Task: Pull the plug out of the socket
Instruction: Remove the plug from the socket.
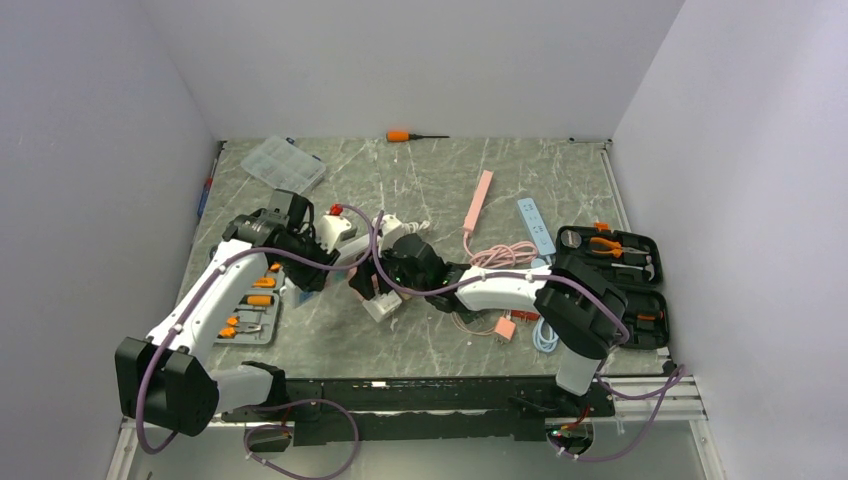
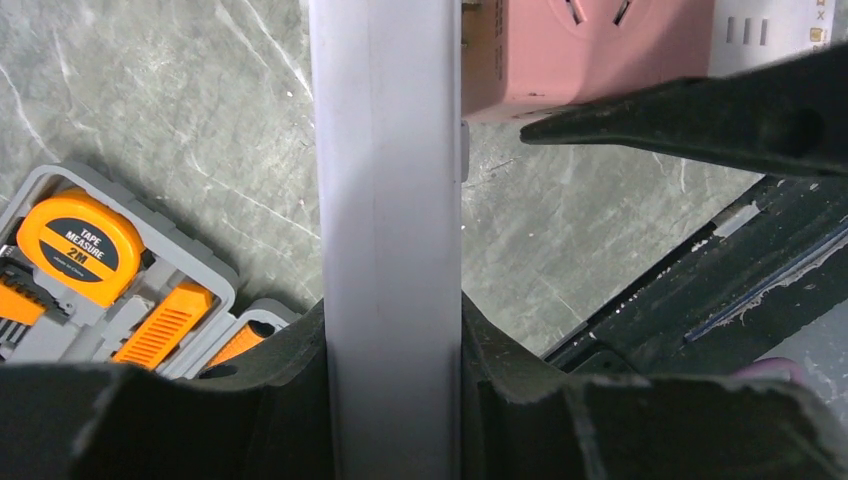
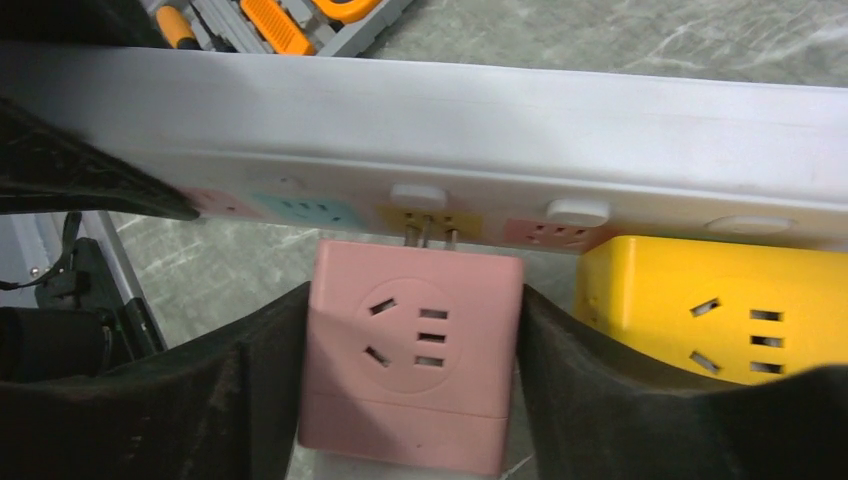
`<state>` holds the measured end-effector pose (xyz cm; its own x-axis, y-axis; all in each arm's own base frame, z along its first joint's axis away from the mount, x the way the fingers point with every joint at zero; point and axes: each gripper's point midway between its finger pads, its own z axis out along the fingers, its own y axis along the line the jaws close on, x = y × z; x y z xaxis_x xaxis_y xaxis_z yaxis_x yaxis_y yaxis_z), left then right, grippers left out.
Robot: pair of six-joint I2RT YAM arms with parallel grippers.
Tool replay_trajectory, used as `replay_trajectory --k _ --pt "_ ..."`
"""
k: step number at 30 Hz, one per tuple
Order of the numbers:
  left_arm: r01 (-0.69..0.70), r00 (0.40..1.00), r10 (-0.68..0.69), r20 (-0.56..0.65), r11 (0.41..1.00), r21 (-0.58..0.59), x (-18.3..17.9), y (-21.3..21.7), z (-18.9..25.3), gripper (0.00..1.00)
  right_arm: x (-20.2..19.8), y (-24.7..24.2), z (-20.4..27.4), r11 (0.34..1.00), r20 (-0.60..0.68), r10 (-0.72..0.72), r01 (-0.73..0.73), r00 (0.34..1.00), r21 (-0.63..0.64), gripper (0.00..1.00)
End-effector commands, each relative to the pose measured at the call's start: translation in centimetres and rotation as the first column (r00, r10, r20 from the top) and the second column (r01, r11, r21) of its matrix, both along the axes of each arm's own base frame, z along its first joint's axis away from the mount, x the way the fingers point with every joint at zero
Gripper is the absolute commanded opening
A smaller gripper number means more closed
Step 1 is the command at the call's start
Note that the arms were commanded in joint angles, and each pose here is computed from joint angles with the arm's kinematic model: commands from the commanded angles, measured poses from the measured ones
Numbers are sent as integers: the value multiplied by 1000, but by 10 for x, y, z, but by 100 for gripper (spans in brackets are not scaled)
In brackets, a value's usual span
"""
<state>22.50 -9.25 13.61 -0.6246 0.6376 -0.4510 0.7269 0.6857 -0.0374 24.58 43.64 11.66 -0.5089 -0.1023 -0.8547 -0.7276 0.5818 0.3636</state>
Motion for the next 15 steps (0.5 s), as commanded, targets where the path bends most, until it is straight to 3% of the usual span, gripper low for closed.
replay_trajectory --k 1,4,8,15 --pt "123 966 -67 249 968 -218 27 -43 73 0 0 10 3 999 -12 33 -33 999 14 67" --pt "123 965 -63 255 967 -225 28 -44 75 0 -1 12 -1 999 -25 39 -39 999 5 64" --pt "92 960 -35 277 976 -197 35 -39 72 0 -6 13 2 998 -41 64 -64 997 9 46" --pt "-118 906 103 412 993 12 73 4 57 0 -16 0 2 998 -64 61 -61 996 -2 24"
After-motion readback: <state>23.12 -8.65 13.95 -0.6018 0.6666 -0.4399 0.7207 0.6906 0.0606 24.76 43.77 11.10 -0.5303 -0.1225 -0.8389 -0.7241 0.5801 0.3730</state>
